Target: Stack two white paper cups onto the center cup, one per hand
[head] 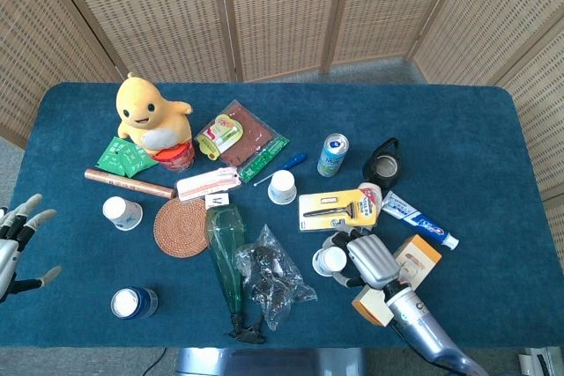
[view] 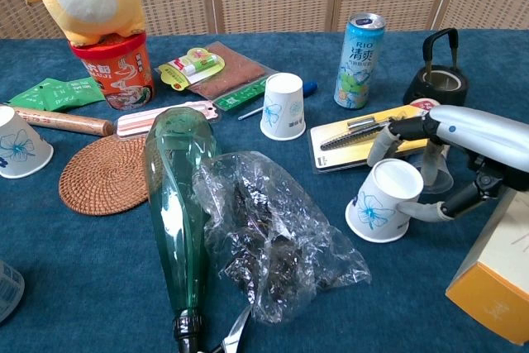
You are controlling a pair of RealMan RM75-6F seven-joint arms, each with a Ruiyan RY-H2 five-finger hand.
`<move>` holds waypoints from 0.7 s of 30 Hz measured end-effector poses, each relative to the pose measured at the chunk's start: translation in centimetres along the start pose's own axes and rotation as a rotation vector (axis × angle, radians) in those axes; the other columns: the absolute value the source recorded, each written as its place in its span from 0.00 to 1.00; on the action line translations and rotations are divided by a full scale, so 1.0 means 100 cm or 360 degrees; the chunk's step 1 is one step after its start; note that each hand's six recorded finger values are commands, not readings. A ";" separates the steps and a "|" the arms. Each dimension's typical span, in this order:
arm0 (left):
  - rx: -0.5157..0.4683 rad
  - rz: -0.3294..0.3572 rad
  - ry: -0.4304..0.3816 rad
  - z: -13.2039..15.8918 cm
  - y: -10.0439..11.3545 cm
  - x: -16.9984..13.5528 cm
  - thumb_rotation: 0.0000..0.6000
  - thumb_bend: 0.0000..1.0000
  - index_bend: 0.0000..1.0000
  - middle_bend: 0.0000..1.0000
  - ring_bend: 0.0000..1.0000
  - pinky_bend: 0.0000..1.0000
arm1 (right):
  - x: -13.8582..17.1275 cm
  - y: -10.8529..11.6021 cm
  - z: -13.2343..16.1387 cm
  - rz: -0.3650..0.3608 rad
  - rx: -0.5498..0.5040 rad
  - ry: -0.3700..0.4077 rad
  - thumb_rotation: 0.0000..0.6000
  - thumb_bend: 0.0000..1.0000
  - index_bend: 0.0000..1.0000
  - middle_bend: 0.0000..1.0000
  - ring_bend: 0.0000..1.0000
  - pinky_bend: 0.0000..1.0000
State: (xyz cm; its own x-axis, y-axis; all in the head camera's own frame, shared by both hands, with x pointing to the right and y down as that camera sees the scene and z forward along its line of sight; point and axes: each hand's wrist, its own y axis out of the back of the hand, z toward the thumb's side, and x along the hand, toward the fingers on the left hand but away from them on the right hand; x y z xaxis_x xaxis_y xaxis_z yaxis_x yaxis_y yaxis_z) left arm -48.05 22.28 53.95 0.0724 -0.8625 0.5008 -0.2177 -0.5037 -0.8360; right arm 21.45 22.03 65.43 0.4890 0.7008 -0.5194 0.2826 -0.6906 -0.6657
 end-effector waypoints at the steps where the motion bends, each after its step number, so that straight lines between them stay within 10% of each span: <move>1: -0.0001 -0.0001 0.0000 0.000 0.000 0.000 1.00 0.24 0.15 0.00 0.00 0.11 | 0.000 0.002 0.001 -0.0006 0.0000 0.0006 1.00 0.39 0.41 0.40 0.18 0.49; 21: -0.0013 -0.0017 -0.0010 0.001 -0.001 0.000 1.00 0.24 0.15 0.00 0.00 0.11 | -0.025 0.062 0.032 -0.0200 0.0010 0.0069 1.00 0.39 0.41 0.40 0.18 0.49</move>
State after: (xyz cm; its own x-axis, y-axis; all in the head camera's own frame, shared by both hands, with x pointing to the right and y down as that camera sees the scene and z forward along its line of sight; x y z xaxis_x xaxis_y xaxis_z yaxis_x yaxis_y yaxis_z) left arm -47.93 22.29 54.06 0.0807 -0.8575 0.5081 -0.2247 -0.5123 -0.8289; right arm 19.30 16.59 60.87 0.4852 0.7732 -0.4084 0.3387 -0.5968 -0.7274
